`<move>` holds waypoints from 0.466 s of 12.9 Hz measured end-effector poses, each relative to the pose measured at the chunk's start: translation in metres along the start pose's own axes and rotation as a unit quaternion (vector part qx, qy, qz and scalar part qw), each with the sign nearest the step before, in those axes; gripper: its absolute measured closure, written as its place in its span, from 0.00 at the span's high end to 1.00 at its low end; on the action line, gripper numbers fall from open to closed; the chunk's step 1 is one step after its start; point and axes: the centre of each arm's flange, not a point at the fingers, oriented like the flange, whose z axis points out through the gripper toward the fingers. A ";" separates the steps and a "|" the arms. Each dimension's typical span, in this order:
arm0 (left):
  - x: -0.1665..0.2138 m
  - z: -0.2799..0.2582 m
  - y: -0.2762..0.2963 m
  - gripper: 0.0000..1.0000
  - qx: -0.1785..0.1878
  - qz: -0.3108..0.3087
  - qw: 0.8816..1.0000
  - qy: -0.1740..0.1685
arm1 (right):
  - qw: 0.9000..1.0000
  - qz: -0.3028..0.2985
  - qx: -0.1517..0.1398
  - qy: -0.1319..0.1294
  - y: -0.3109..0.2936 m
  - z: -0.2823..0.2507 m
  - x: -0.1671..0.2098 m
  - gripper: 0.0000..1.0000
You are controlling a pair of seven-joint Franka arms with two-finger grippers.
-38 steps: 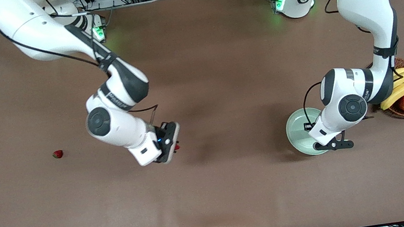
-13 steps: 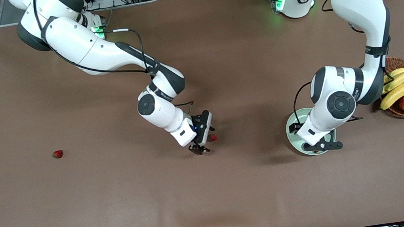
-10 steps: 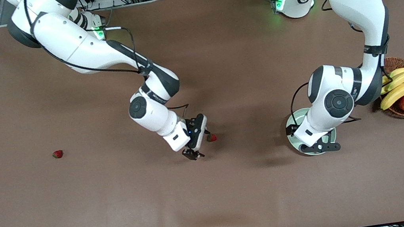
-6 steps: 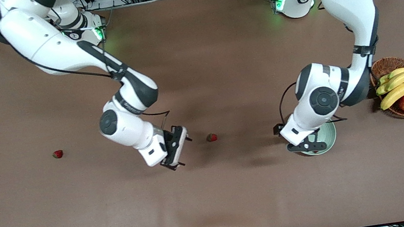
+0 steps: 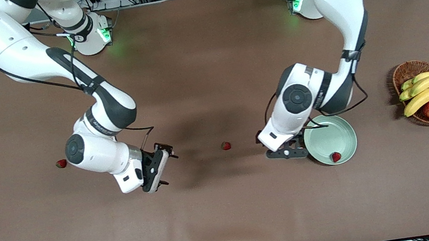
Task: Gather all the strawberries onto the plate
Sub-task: 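Set the second strawberry at mid-table with the right gripper, then grasp the second strawberry with the left gripper while the right gripper reaches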
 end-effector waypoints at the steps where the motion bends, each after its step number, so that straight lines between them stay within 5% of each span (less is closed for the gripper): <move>1: 0.001 0.001 0.010 1.00 -0.007 0.001 1.000 0.011 | 1.000 0.016 -0.001 -0.004 0.003 -0.009 -0.001 1.00; 6: -0.015 0.022 0.074 1.00 -0.040 0.004 0.998 0.043 | 0.993 0.110 -0.032 -0.030 -0.012 -0.049 0.013 1.00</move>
